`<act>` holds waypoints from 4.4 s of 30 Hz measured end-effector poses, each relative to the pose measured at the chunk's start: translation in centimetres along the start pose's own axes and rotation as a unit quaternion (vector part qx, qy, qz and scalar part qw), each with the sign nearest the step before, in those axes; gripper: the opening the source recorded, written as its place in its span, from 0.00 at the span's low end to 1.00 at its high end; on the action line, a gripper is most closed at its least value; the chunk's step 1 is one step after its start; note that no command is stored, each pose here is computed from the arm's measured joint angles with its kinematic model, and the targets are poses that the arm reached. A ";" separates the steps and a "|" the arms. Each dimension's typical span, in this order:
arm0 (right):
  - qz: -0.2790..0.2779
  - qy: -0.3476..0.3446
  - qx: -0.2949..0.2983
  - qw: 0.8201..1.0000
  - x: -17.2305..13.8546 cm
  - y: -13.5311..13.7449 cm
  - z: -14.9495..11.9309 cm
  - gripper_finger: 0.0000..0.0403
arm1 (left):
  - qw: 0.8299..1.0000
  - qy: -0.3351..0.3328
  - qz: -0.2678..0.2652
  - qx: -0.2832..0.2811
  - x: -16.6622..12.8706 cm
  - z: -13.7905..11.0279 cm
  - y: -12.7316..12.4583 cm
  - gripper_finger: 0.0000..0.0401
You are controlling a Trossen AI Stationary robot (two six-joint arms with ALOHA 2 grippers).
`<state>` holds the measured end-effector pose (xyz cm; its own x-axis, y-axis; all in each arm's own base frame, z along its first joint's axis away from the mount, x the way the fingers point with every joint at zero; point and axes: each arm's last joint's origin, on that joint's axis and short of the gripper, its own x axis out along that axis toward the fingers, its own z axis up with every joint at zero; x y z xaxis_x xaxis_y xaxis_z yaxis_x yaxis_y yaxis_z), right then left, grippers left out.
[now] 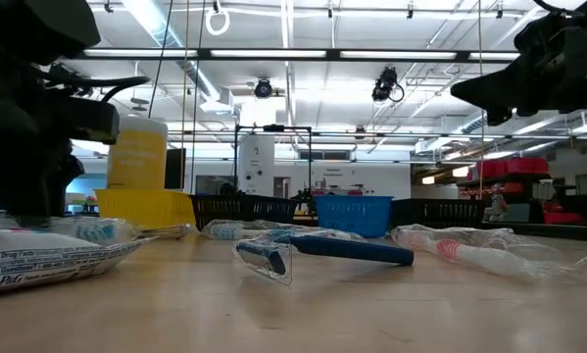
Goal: Pick & Place Travel size toiletries
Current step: Put the white toothpaste into the yellow bin, then put the silver nail cutter into the right black bin
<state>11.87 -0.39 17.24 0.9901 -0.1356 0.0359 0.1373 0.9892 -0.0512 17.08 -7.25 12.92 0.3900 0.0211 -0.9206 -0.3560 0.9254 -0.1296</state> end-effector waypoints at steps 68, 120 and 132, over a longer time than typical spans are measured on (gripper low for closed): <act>0.116 0.127 0.099 0.980 12.6 4.2 -1.8 0.32 | 0.974 -0.054 0.181 -0.124 -3.7 10.3 10.6 0.30; 0.109 0.192 0.066 0.973 12.6 4.2 -3.6 0.32 | 0.983 0.026 0.026 0.180 2.7 11.6 1.1 0.27; 0.110 0.201 0.065 0.971 12.5 4.2 -3.7 0.32 | 0.985 0.025 0.015 0.172 2.6 11.8 1.3 0.09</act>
<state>24.92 1.89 13.74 0.9298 0.0950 -0.3557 -0.0579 0.9918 0.1137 27.69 -1.51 14.67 0.3391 0.0403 -0.9399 -0.0543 0.9983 0.0232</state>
